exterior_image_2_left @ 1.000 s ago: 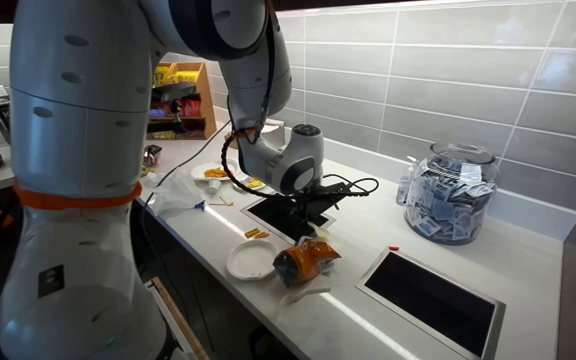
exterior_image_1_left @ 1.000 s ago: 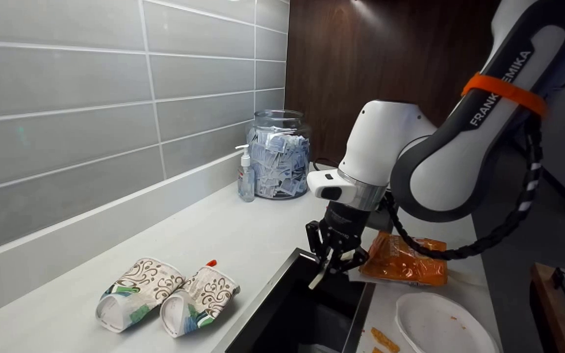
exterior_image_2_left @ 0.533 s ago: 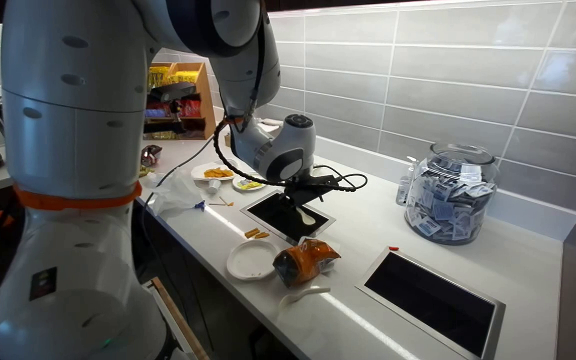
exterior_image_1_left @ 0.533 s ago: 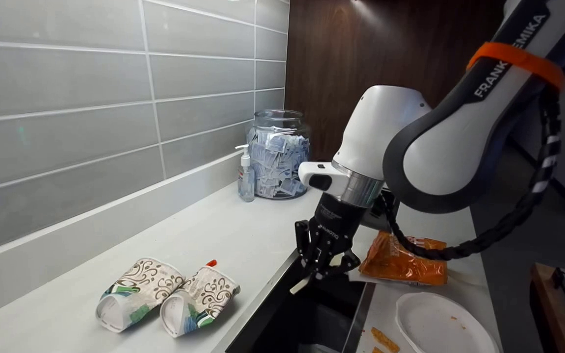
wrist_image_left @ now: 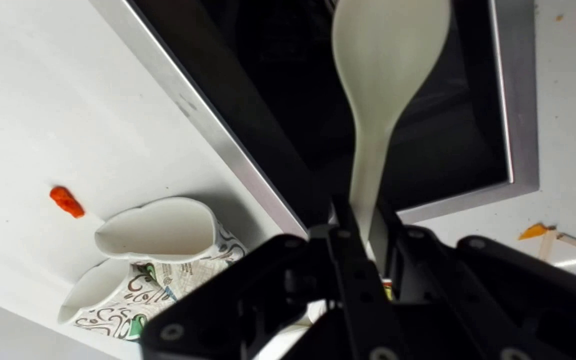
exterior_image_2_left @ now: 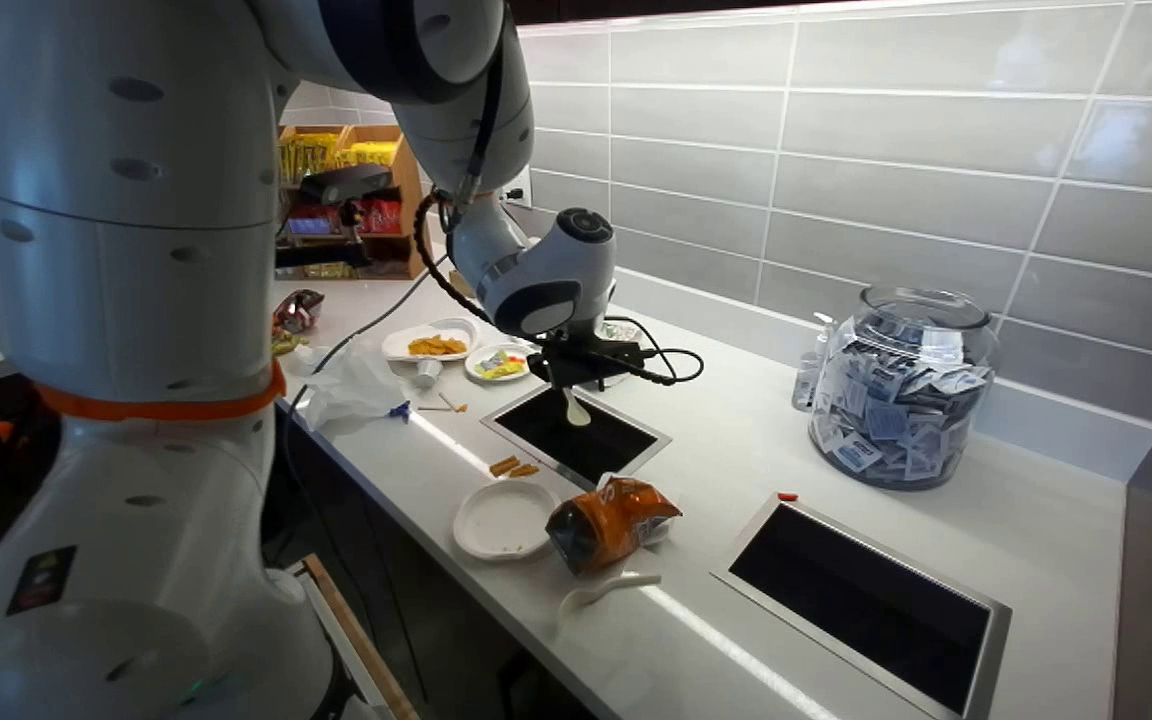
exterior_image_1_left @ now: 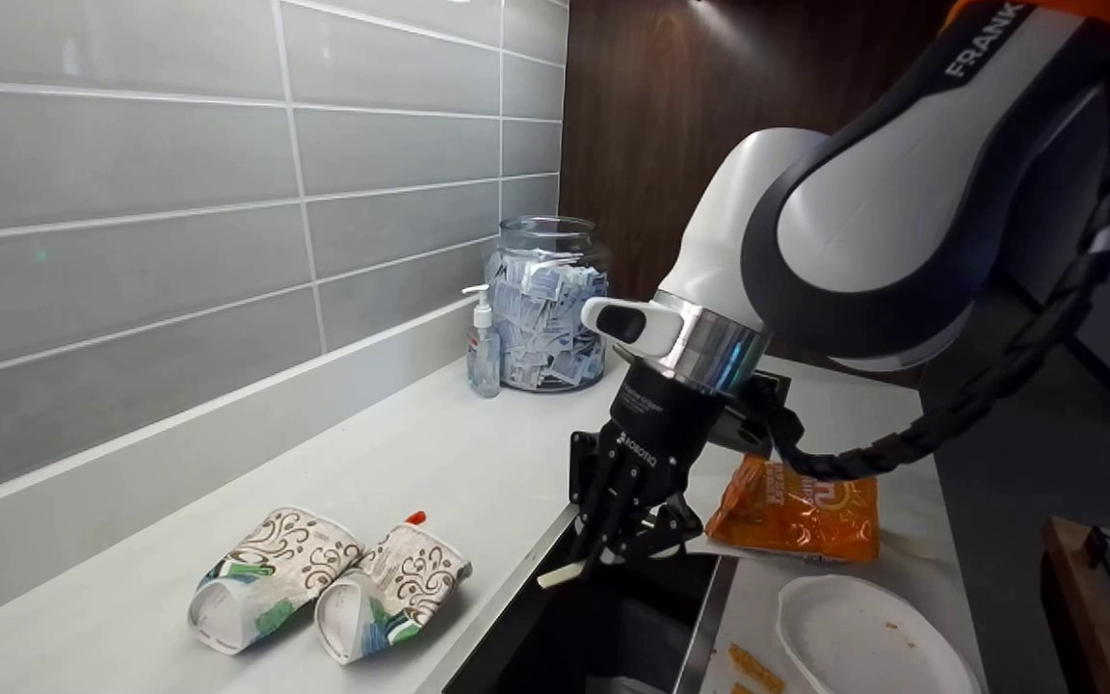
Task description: Use the white spoon to push the orange snacks on the counter into the trash chute.
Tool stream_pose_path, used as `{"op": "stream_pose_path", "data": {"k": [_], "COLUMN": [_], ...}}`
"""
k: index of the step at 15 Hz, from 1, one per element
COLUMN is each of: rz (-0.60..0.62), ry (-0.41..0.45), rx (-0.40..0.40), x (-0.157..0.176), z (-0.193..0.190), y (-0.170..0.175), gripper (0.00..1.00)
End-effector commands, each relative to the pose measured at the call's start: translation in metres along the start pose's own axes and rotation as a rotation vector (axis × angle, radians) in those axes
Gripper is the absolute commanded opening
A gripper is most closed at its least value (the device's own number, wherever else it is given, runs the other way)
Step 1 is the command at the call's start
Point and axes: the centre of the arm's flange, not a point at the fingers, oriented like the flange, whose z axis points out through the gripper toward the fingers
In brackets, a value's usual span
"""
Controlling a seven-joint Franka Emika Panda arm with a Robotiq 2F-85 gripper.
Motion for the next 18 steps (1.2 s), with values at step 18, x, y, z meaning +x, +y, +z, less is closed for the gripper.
{"op": "stream_pose_path", "data": {"k": [18], "rz": [-0.06], "ry": [0.132], "rx": [0.493], "x": [0.005], "z": [0.013], "y": [-0.071], "gripper": [0.03]}}
